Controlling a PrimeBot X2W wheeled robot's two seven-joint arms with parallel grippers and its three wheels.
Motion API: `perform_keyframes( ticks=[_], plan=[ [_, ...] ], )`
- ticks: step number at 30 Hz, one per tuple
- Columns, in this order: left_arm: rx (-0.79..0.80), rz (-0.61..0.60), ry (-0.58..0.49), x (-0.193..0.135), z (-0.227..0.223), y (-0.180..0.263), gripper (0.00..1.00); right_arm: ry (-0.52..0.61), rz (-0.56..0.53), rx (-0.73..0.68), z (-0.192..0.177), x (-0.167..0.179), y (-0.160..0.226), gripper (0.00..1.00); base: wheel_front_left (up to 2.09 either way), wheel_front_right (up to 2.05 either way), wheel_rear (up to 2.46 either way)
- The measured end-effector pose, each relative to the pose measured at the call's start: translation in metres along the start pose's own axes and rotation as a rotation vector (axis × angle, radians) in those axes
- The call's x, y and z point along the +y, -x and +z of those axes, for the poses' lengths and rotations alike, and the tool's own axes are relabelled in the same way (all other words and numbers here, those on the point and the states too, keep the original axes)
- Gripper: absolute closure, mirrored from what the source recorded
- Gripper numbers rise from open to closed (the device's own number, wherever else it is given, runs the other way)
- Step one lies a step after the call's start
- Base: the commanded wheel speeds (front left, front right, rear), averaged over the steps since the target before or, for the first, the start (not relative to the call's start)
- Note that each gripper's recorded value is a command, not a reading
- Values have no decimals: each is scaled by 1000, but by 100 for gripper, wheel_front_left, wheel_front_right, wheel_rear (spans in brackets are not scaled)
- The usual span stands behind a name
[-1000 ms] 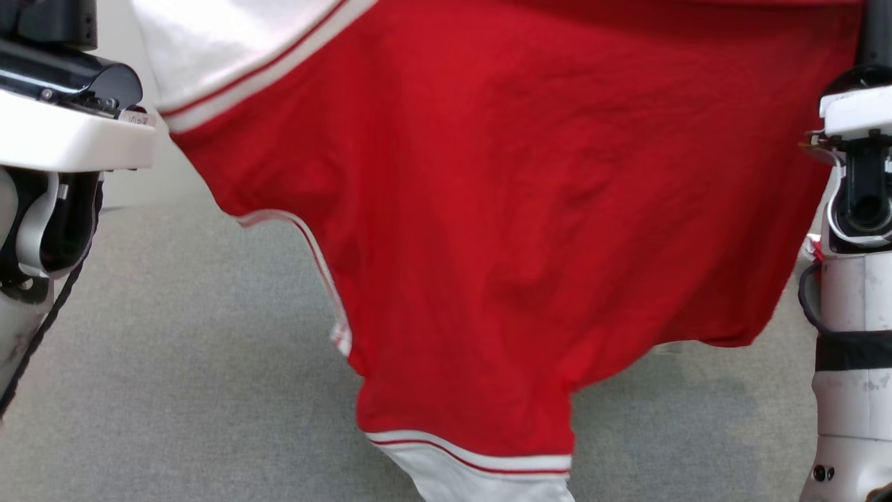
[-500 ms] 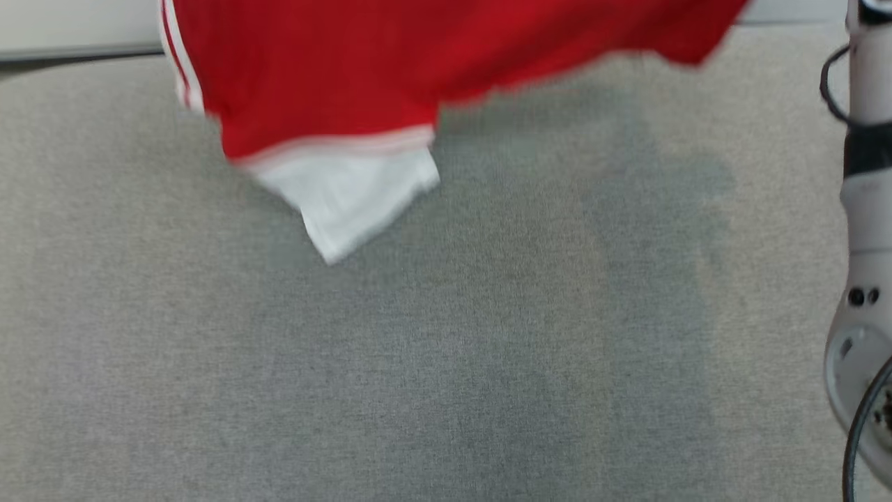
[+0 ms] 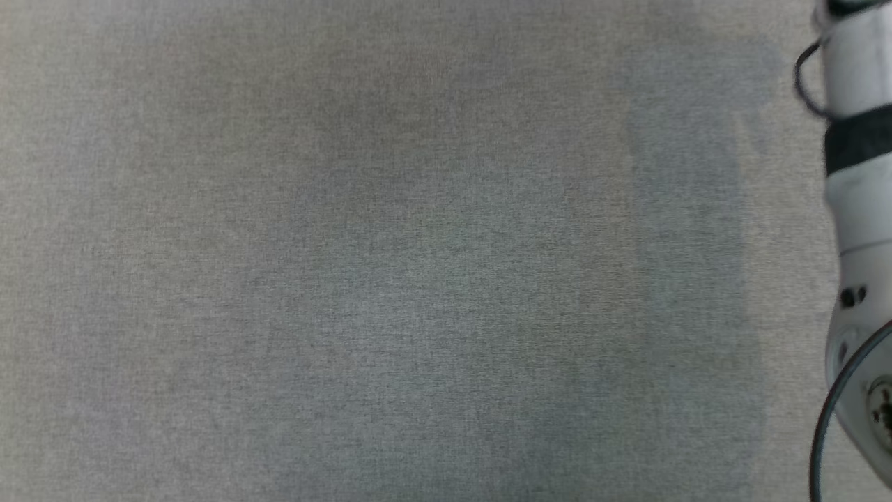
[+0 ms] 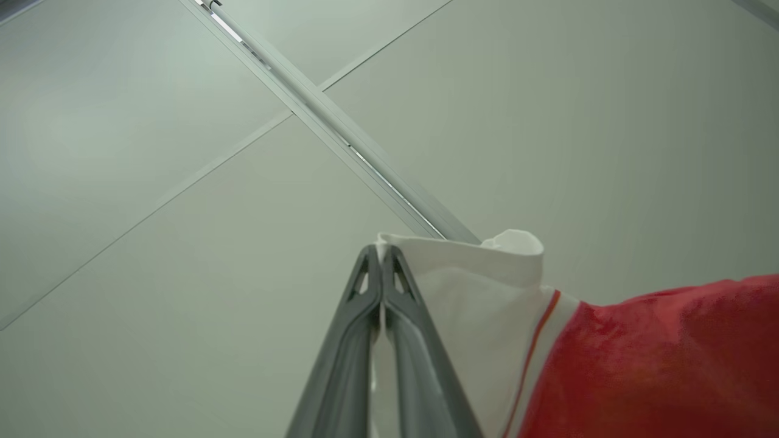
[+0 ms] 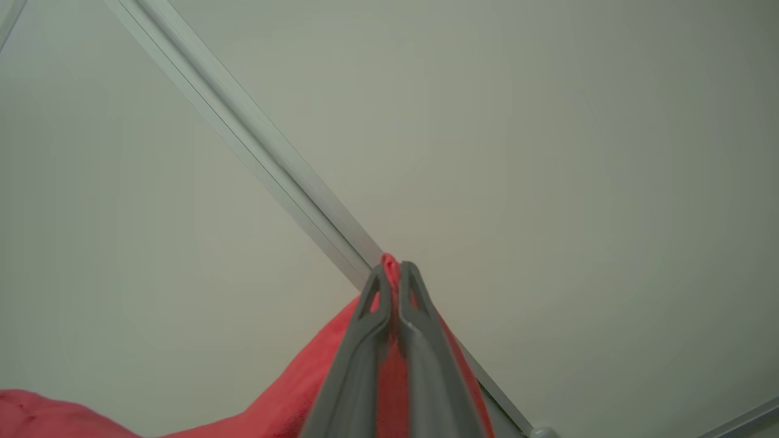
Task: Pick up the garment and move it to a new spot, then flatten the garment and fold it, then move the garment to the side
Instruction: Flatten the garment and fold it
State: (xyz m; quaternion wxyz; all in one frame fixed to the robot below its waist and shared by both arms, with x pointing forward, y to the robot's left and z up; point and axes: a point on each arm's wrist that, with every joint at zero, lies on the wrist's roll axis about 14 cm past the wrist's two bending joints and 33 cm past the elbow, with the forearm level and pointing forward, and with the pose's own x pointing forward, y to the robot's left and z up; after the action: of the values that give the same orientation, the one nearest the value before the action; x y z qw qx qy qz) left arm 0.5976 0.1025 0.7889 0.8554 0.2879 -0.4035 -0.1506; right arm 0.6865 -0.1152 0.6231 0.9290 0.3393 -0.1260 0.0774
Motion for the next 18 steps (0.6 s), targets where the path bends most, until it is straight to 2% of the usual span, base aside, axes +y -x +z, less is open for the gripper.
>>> perform_keyframes(
  ticks=[2,4,7,18],
  plan=[
    [63,-40,57,-24,-24,21,100,16,-42,87,-38,-21,13,100,0,0,0],
    [114,-43,94,-32,-40,36,100,15,-82,167,-71,-38,28,100,0,0,0],
    [208,-61,148,-44,-66,64,100,30,-106,249,-102,-50,45,100,0,0,0],
    [519,-163,295,-90,-111,161,100,50,-144,468,-139,-54,106,100,0,0,0]
  ],
)
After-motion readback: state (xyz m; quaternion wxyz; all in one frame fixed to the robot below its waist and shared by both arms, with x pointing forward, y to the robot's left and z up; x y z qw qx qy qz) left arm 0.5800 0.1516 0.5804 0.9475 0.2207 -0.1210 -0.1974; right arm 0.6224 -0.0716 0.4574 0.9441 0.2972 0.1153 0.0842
